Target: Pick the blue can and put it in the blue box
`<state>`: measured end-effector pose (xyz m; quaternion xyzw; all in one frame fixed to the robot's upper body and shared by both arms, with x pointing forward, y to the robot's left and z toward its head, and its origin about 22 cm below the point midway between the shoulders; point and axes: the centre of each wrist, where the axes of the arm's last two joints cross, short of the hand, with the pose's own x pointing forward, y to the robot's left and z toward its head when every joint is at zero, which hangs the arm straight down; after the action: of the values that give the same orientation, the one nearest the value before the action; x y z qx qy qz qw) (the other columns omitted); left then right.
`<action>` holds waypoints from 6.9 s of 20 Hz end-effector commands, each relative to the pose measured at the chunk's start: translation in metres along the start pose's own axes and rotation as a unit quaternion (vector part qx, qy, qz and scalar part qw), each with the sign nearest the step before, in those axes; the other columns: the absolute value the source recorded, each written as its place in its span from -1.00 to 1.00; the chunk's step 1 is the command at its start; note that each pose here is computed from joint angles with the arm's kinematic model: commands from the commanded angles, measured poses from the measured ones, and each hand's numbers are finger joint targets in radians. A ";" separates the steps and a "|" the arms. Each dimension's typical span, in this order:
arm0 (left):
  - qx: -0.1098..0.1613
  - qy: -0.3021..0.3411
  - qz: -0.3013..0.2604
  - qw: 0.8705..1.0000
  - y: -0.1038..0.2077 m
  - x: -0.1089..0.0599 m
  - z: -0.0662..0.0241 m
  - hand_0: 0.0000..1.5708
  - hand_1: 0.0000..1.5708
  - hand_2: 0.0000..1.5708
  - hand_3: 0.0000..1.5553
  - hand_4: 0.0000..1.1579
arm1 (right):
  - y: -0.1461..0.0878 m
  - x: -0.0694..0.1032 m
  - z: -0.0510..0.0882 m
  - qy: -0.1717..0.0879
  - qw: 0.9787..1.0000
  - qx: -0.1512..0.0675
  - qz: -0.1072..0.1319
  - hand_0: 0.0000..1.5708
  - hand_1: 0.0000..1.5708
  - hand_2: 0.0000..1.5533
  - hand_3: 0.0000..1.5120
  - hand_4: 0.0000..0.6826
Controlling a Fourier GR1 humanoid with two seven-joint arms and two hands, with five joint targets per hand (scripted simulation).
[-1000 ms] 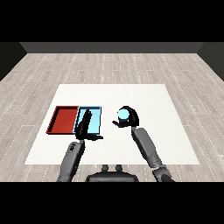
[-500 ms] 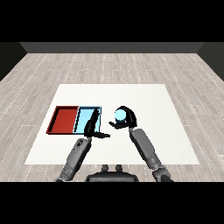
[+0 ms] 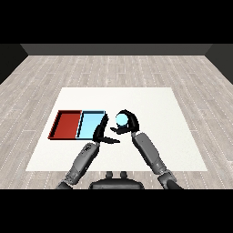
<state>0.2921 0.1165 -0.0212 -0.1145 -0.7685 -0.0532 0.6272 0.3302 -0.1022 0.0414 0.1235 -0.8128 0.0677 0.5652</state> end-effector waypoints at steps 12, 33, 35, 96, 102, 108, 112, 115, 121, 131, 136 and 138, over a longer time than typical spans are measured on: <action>-0.017 0.018 0.015 1.000 -0.007 -0.011 -0.0003 -1.00 -1.00 -1.00 -1.00 -1.00 | 0.018 0.003 0.014 -0.015 1.000 0.024 0.010 0.78 0.78 0.85 0.85 0.93; -0.008 -0.003 -0.122 0.992 -0.038 -0.009 -0.0239 -0.43 -0.43 -0.29 -0.48 -0.52 | 0.057 0.006 0.005 -0.011 0.997 0.076 -0.003 0.85 0.85 0.88 0.84 0.74; -0.015 -0.017 -0.142 0.990 -0.029 -0.012 -0.0249 -0.60 -0.60 -0.34 -0.78 -1.00 | 0.058 0.001 0.013 -0.012 0.997 0.082 -0.009 0.87 0.87 0.89 0.85 0.75; 0.092 0.044 -0.136 0.985 0.049 -0.033 -0.0131 1.00 1.00 1.00 0.92 0.96 | -0.077 0.071 0.078 -0.073 0.992 -0.069 -0.082 -1.00 -1.00 -1.00 -1.00 -1.00; 0.159 0.093 -0.175 0.967 0.093 -0.018 -0.0251 1.00 1.00 1.00 0.92 0.96 | -0.113 0.091 0.108 -0.064 0.991 -0.103 -0.055 -1.00 -1.00 -1.00 -1.00 -1.00; 0.216 0.173 -0.198 0.940 0.165 -0.006 -0.0349 1.00 1.00 1.00 0.93 0.88 | -0.113 0.065 0.103 -0.050 0.990 -0.122 -0.039 -1.00 -1.00 -1.00 -1.00 -1.00; 0.221 0.219 -0.224 0.924 0.163 -0.017 -0.0492 1.00 1.00 1.00 0.93 0.83 | -0.111 0.057 0.101 -0.047 0.989 -0.129 -0.049 -1.00 -1.00 -1.00 -1.00 -1.00; 0.239 0.270 -0.255 0.897 0.192 -0.016 -0.0346 1.00 1.00 1.00 0.86 0.78 | -0.101 0.052 0.090 -0.031 0.990 -0.133 -0.041 -1.00 -1.00 -1.00 -1.00 -1.00; 0.221 0.338 -0.290 0.868 0.152 -0.037 -0.0438 0.98 0.98 0.88 0.66 0.67 | -0.117 0.037 0.082 -0.017 0.988 -0.144 -0.050 -1.00 -1.00 -1.00 -1.00 -1.00; 0.201 0.435 -0.236 0.845 0.151 -0.066 -0.0057 1.00 1.00 0.88 -1.00 0.21 | -0.129 0.028 0.093 -0.029 0.985 -0.152 -0.071 -1.00 -1.00 -1.00 -1.00 -1.00; 0.186 0.444 -0.290 0.827 0.161 -0.063 -0.0025 -1.00 -1.00 -1.00 -1.00 0.02 | -0.122 0.032 0.089 -0.041 0.987 -0.143 -0.063 -1.00 -1.00 -1.00 -1.00 -1.00; 0.190 0.444 -0.316 0.817 0.157 -0.054 -0.0207 -1.00 -1.00 -1.00 -1.00 -1.00 | -0.122 0.030 0.102 -0.038 0.985 -0.150 -0.073 -1.00 -1.00 -1.00 -1.00 -1.00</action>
<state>0.3703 0.2512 -0.0680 0.2638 -0.4536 -0.1433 0.8392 0.2659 -0.2491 0.0316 0.0960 -0.8227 -0.0963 0.5520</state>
